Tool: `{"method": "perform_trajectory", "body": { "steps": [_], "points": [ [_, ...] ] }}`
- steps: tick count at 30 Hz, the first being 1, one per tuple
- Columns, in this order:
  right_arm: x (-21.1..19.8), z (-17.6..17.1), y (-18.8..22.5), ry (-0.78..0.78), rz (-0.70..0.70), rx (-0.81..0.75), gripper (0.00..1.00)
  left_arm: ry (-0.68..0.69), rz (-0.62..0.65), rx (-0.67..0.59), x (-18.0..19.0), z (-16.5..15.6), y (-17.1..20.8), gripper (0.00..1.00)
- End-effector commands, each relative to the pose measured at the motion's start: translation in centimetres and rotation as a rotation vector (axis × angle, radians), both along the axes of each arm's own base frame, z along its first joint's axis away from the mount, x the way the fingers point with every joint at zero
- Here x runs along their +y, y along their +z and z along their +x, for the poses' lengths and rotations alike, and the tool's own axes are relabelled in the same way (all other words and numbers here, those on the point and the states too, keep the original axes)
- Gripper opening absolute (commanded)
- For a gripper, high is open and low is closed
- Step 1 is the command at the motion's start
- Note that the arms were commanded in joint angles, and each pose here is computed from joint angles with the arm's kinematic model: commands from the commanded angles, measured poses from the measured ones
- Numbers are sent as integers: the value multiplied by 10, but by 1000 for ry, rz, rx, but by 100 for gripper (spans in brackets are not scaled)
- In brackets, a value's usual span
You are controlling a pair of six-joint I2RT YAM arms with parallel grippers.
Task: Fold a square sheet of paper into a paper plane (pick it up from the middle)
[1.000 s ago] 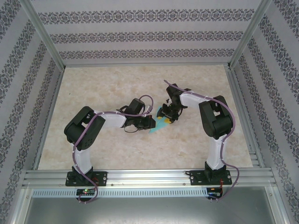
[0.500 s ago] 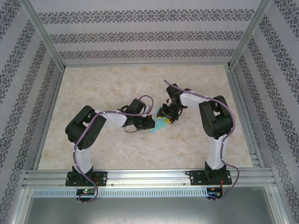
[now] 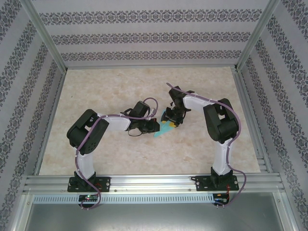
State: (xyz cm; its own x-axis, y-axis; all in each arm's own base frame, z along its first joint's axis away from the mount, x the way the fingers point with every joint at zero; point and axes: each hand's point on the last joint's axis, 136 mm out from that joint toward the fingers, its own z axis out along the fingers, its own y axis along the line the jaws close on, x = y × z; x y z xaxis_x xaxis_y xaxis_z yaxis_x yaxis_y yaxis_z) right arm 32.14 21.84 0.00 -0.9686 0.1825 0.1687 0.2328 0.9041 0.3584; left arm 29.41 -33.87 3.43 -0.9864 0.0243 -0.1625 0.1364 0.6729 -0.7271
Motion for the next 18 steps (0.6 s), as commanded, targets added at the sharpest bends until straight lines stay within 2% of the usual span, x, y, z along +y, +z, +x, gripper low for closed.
{"method": "perform_trajectory", "body": {
  "steps": [1, 5, 18],
  "points": [
    [-79, -51, -120, 30, -422, 155, 47, 44, -51, -73, -6, 15, 23, 8],
    [-77, -49, -122, 25, -416, 157, 48, 62, -70, -74, -8, 18, 23, 7],
    [-76, -51, -124, 23, -409, 163, 48, 65, -16, -29, -6, 18, -1, 6]
  ]
}}
